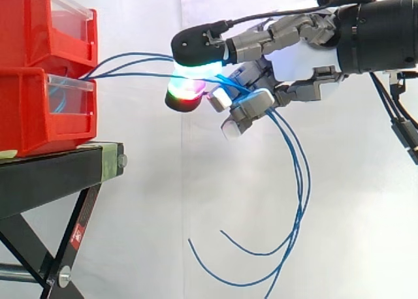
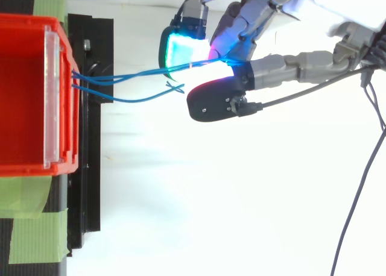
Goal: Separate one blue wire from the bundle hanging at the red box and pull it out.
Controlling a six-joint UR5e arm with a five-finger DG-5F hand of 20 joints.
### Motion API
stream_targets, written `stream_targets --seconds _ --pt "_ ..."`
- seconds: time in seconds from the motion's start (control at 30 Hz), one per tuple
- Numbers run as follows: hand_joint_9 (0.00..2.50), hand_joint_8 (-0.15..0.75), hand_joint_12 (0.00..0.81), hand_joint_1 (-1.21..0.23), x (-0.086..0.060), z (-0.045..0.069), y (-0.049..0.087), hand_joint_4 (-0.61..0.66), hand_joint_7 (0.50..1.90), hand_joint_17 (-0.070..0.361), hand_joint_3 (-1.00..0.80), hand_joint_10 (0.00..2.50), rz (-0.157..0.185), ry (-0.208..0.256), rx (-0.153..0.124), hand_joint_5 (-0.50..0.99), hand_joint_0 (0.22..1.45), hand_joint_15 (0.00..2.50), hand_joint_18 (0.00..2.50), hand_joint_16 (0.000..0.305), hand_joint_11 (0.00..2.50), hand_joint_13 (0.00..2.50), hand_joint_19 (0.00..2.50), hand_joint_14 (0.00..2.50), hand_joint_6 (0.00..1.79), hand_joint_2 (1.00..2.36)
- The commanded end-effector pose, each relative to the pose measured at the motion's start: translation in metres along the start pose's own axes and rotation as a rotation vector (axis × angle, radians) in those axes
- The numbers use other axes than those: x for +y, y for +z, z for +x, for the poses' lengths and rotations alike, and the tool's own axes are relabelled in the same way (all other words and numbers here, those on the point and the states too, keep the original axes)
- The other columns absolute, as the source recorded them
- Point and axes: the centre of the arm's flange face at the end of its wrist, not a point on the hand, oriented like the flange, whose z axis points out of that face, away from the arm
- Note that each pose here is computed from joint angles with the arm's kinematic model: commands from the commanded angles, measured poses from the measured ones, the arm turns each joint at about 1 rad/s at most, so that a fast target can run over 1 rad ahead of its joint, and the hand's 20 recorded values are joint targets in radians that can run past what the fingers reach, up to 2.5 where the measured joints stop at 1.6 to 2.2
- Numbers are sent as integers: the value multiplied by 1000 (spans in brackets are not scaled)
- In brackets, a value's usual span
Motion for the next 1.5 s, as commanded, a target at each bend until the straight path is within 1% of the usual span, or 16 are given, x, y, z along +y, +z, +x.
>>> stream_targets --seconds 0.0,0.1,0.2,0.37,0.4,0.63,0.97,1.1,1.2,1.23,1.47 --pt "1145 375 320 -905 0 0 0 181 1012 113 -303 21 -1 0 0 -252 737 1768 714 50 1101 1343 727 217 878 1019" --pt "1104 366 321 -923 0 1 0 186 1008 112 -330 19 0 -1 2 -255 739 1781 708 50 1095 1327 717 216 876 1017" --pt "1087 369 317 -920 0 0 0 191 1005 112 -406 20 -1 -2 0 -257 743 1782 703 50 1093 1321 712 187 874 1010" --pt "1099 375 321 -818 0 0 0 199 980 111 -492 19 0 -4 0 -254 673 1749 693 49 1088 1318 738 213 866 1000" --pt "1115 386 323 -754 0 0 0 201 977 111 -500 20 0 -4 0 -251 642 1740 687 50 1081 1322 740 214 862 1000" --pt "1163 395 324 -613 0 1 0 209 976 115 -483 19 0 -4 2 -241 615 1701 712 51 1074 1357 757 233 852 1001" --pt "1201 407 325 -528 1 1 0 211 996 119 -465 18 -2 -5 1 -235 594 1691 745 53 1066 1370 766 262 845 1003" --pt "1203 406 321 -535 0 0 0 214 1002 120 -450 19 -1 -5 0 -234 601 1667 749 53 1048 1375 765 266 844 1005" --pt "1204 405 316 -581 0 0 0 211 1007 119 -413 19 0 -5 0 -233 622 1686 752 53 1047 1383 766 252 843 1009" --pt "1207 405 319 -616 0 0 0 208 1013 119 -391 19 0 -5 0 -234 638 1695 756 53 1067 1384 766 248 847 1011" --pt "1204 408 323 -682 0 0 0 193 1010 119 -342 19 0 -5 0 -235 658 1714 769 53 1078 1398 763 219 857 1016"
